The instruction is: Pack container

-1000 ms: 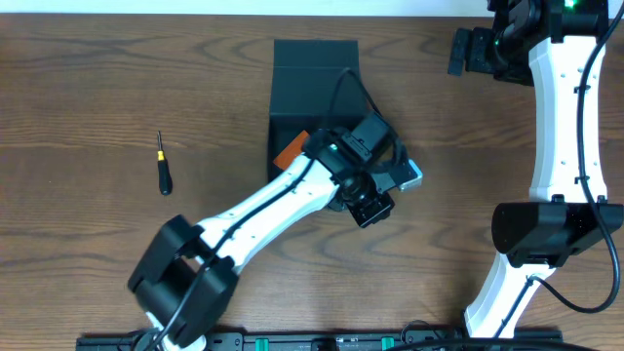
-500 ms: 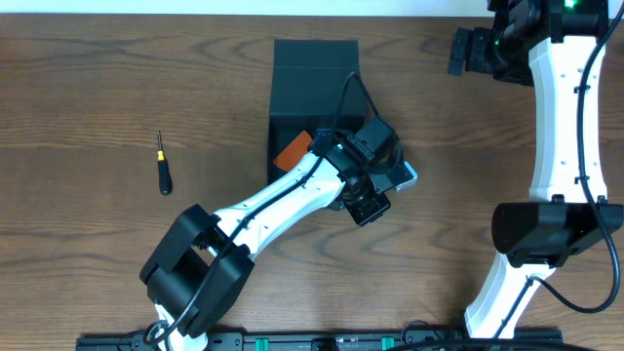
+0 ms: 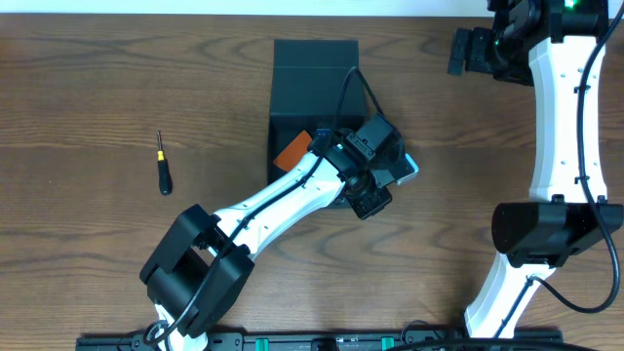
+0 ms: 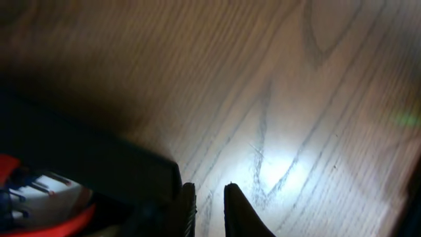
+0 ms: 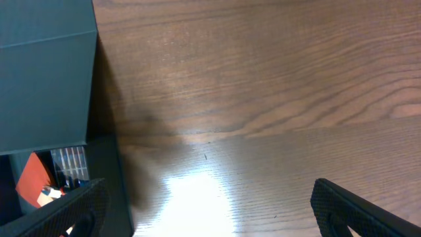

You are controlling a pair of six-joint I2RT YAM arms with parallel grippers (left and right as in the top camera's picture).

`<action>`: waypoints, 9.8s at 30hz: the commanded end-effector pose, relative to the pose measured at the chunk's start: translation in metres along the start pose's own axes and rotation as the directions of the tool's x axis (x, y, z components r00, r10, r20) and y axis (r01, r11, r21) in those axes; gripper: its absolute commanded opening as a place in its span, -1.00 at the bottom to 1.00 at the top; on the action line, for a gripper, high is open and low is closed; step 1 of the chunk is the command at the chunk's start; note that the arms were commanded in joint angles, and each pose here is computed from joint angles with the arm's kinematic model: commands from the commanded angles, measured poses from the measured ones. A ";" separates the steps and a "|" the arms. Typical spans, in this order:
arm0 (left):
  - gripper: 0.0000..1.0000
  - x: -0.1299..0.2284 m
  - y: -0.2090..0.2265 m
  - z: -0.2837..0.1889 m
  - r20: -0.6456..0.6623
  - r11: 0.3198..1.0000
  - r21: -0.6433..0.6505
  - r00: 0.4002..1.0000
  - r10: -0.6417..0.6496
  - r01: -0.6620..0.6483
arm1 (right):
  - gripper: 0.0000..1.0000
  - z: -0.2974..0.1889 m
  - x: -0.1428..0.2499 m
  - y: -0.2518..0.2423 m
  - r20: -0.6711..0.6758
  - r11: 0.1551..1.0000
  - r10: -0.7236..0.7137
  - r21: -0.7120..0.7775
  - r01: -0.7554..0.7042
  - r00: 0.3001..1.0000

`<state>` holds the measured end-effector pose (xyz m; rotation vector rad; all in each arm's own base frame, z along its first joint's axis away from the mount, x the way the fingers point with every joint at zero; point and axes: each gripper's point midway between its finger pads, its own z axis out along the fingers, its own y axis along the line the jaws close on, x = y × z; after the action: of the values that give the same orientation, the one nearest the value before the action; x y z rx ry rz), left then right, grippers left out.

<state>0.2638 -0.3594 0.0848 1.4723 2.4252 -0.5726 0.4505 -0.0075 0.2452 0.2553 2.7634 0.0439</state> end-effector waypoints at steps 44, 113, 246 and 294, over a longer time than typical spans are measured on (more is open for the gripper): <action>-0.71 0.003 0.095 -0.017 0.077 0.971 -0.169 0.984 -0.160 0.171 | 0.98 -0.008 -0.003 0.003 0.024 1.000 -0.019 -0.006 0.019 1.000; 0.60 0.270 0.254 -0.185 0.239 0.096 -0.517 0.251 -0.938 0.851 | 0.98 -0.008 -0.003 0.003 0.024 1.000 -0.019 -0.006 0.020 1.000; -0.77 0.334 0.261 -0.103 0.044 0.229 -0.440 0.275 -0.960 0.868 | 0.99 -0.008 -0.003 0.003 0.024 1.000 -0.020 -0.007 0.020 1.000; -0.89 0.309 0.266 -0.147 0.168 0.213 -0.433 0.311 -0.936 0.876 | 0.98 -0.008 -0.003 0.003 0.024 1.000 -0.020 -0.007 0.020 1.000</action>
<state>0.3493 0.0581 0.0188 -0.3252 3.0929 -0.0113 0.4504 -0.0075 0.2451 0.2554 2.7637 0.0438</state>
